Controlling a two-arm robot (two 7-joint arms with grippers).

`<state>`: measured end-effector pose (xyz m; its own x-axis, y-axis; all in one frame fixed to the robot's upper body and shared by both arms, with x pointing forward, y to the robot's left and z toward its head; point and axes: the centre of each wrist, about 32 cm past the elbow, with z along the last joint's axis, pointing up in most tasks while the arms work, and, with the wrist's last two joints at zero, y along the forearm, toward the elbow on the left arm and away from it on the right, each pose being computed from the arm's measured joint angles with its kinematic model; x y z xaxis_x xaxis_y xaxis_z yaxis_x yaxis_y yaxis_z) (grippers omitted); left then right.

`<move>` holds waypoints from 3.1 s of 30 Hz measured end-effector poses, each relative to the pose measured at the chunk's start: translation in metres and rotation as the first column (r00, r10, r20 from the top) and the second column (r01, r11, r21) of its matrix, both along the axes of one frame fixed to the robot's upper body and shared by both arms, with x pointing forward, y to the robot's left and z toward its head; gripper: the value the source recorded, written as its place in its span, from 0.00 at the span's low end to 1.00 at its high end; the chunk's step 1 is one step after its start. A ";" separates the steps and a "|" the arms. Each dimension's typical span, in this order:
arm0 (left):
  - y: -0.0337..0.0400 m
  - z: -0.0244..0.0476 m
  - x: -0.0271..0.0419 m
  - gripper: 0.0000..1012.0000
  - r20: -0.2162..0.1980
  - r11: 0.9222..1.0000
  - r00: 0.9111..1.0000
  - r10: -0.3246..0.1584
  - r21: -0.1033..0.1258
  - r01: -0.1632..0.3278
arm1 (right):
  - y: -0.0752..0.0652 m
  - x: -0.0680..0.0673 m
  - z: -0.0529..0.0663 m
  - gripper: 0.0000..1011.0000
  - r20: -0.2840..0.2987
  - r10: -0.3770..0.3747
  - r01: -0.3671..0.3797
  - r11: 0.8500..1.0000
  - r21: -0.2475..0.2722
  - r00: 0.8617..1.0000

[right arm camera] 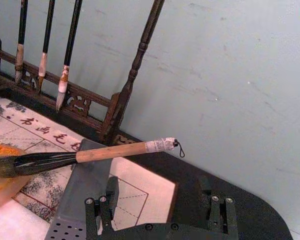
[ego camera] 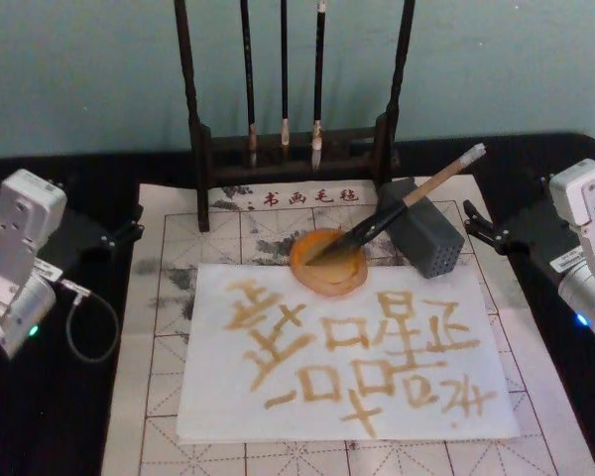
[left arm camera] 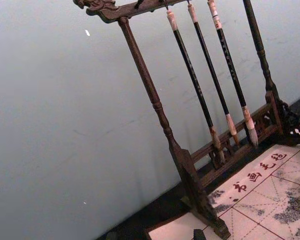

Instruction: Pick up the brush from the inkstone, write on the paper, then place the brush back to its original position.

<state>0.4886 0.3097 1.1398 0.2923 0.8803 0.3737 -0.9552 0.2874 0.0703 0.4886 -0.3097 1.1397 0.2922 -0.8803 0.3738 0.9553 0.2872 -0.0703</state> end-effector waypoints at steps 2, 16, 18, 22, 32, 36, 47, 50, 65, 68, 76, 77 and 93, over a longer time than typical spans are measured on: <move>0.0000 0.0000 0.0000 0.99 0.000 1.000 1.000 0.000 0.000 0.000 | 0.000 0.000 0.000 0.99 0.000 0.000 0.000 1.000 0.000 1.000; 0.0000 0.0000 0.0000 0.99 0.000 1.000 1.000 0.000 0.000 0.000 | 0.000 0.000 0.000 0.99 0.000 0.000 0.000 1.000 0.000 1.000; 0.0000 0.0000 0.0000 0.99 0.000 1.000 1.000 0.000 0.000 0.000 | 0.000 0.000 0.000 0.99 0.000 0.000 0.000 1.000 0.000 1.000; 0.0000 0.0000 0.0000 0.99 0.000 1.000 1.000 0.000 0.000 0.000 | 0.000 0.000 0.000 0.99 0.000 0.000 0.000 1.000 0.000 1.000; 0.0000 0.0000 0.0000 0.99 0.000 1.000 1.000 0.000 0.000 0.000 | 0.000 0.000 0.000 0.99 0.000 0.000 0.000 1.000 0.000 1.000; 0.0000 0.0000 0.0000 0.99 0.000 1.000 1.000 0.000 0.000 0.000 | 0.000 0.000 0.000 0.99 0.000 0.000 0.000 1.000 0.000 1.000; 0.0000 0.0000 0.0000 0.99 0.000 1.000 1.000 0.000 0.000 0.000 | 0.000 0.000 0.000 0.99 0.000 0.000 0.000 1.000 0.000 1.000; 0.0000 0.0000 0.0000 0.99 0.000 1.000 1.000 0.000 0.000 0.000 | 0.000 0.000 0.000 0.99 0.000 0.000 0.000 1.000 0.000 1.000; 0.0000 0.0000 0.0000 0.99 0.000 1.000 1.000 0.000 0.000 0.000 | 0.000 0.000 0.000 0.99 0.000 0.000 0.000 1.000 0.000 1.000; 0.0000 0.0000 0.0000 0.99 0.000 1.000 1.000 0.000 0.000 0.000 | 0.000 0.000 0.000 0.99 0.000 0.000 0.000 1.000 0.000 1.000; 0.0000 0.0000 0.0000 0.99 0.000 1.000 1.000 0.000 0.000 0.000 | -0.002 -0.002 0.007 0.99 -0.047 0.014 -0.009 0.996 0.088 0.999; 0.0000 0.0000 0.0000 0.99 0.000 1.000 1.000 0.000 0.000 0.000 | -0.003 -0.002 0.009 0.99 -0.063 0.019 -0.012 0.993 0.117 0.998; 0.0000 0.0000 0.0000 0.99 0.000 1.000 1.000 0.000 0.000 0.000 | 0.001 0.008 0.020 0.99 -0.294 0.114 0.065 0.841 0.537 0.949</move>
<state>0.4886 0.3097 1.1398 0.2923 0.8803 0.3737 -0.9553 0.2873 0.0703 0.4963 -0.3088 1.1601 0.3355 -0.9047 -0.2627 0.9036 0.3879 -0.1819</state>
